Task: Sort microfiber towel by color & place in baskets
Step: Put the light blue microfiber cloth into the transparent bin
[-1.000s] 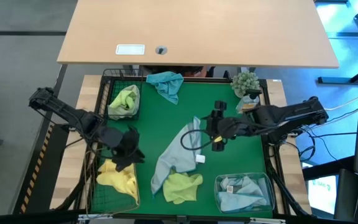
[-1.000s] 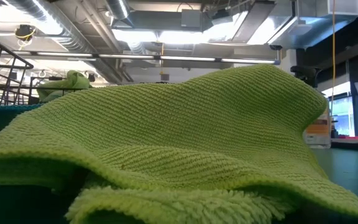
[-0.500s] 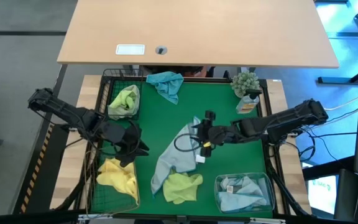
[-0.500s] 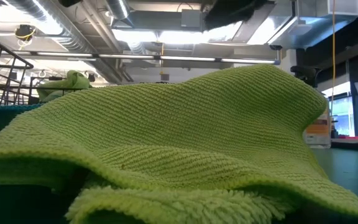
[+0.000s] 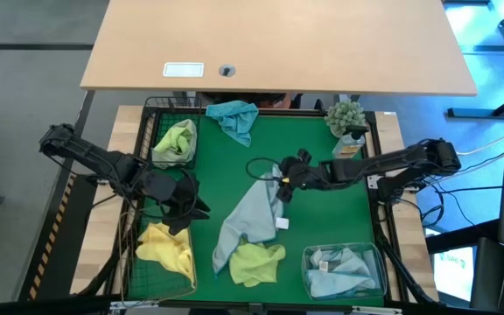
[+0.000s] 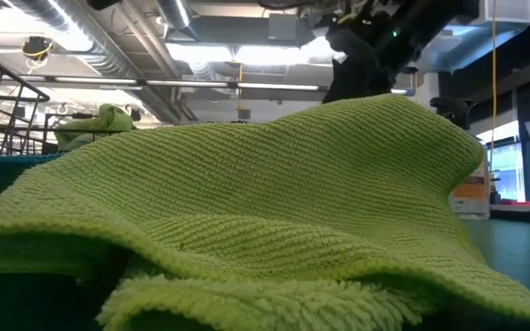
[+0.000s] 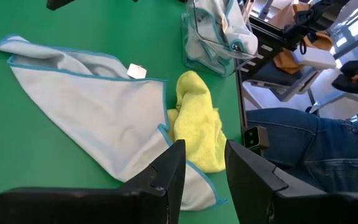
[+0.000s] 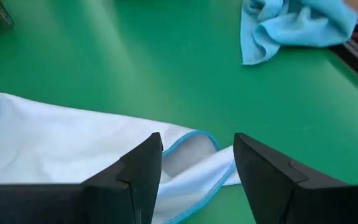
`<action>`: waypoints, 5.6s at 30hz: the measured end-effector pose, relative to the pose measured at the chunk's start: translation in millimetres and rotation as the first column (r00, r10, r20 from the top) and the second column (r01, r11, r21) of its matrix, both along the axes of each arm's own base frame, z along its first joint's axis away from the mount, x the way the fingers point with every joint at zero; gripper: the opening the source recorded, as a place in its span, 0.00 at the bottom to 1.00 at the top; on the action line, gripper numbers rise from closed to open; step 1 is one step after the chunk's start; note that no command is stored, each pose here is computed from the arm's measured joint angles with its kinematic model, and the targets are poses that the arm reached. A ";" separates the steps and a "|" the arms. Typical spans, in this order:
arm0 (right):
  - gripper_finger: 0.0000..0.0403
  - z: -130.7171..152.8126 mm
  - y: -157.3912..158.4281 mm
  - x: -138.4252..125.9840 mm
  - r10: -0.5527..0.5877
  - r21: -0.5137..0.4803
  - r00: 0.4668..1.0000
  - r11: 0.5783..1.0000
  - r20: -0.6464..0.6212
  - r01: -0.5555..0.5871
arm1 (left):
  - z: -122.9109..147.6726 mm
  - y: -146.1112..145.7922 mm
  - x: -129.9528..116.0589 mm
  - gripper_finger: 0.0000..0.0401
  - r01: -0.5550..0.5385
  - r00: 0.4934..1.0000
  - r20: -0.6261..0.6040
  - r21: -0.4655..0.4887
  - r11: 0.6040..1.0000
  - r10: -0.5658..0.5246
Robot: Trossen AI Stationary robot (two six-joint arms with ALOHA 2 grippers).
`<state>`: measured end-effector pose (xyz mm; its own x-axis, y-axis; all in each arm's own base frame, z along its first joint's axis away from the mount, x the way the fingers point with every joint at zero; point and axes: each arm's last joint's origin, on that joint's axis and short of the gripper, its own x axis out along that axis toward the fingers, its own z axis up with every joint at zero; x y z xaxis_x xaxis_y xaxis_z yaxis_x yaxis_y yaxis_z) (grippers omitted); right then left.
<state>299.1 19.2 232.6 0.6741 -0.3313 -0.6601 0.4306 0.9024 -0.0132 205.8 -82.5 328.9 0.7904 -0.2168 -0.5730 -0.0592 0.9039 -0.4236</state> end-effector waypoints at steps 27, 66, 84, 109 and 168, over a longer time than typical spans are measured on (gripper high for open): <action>0.49 -95.7 1.7 33.9 -0.004 0.124 0.990 0.992 -0.138 0.022 | 0.1 0.0 0.0 0.26 0.000 1.000 0.000 0.000 1.000 0.000; 0.02 -94.8 4.4 41.9 0.118 0.079 0.960 0.992 -0.254 -0.101 | 0.2 1.2 0.5 0.26 -0.037 0.999 0.011 0.023 0.999 0.037; 0.01 65.9 4.0 32.8 0.162 0.049 0.963 0.987 -0.215 -0.155 | 1.1 6.3 1.6 0.26 -0.189 0.981 0.064 0.115 0.975 0.183; 0.01 272.6 4.3 -46.3 0.332 0.212 0.938 0.914 0.101 -0.346 | 1.9 9.9 1.8 0.26 -0.225 0.973 0.117 0.281 0.933 0.200; 0.01 279.6 177.8 -197.5 0.308 0.573 0.940 0.749 0.144 -0.333 | 1.9 9.8 1.8 0.26 -0.226 0.973 0.117 0.279 0.933 0.201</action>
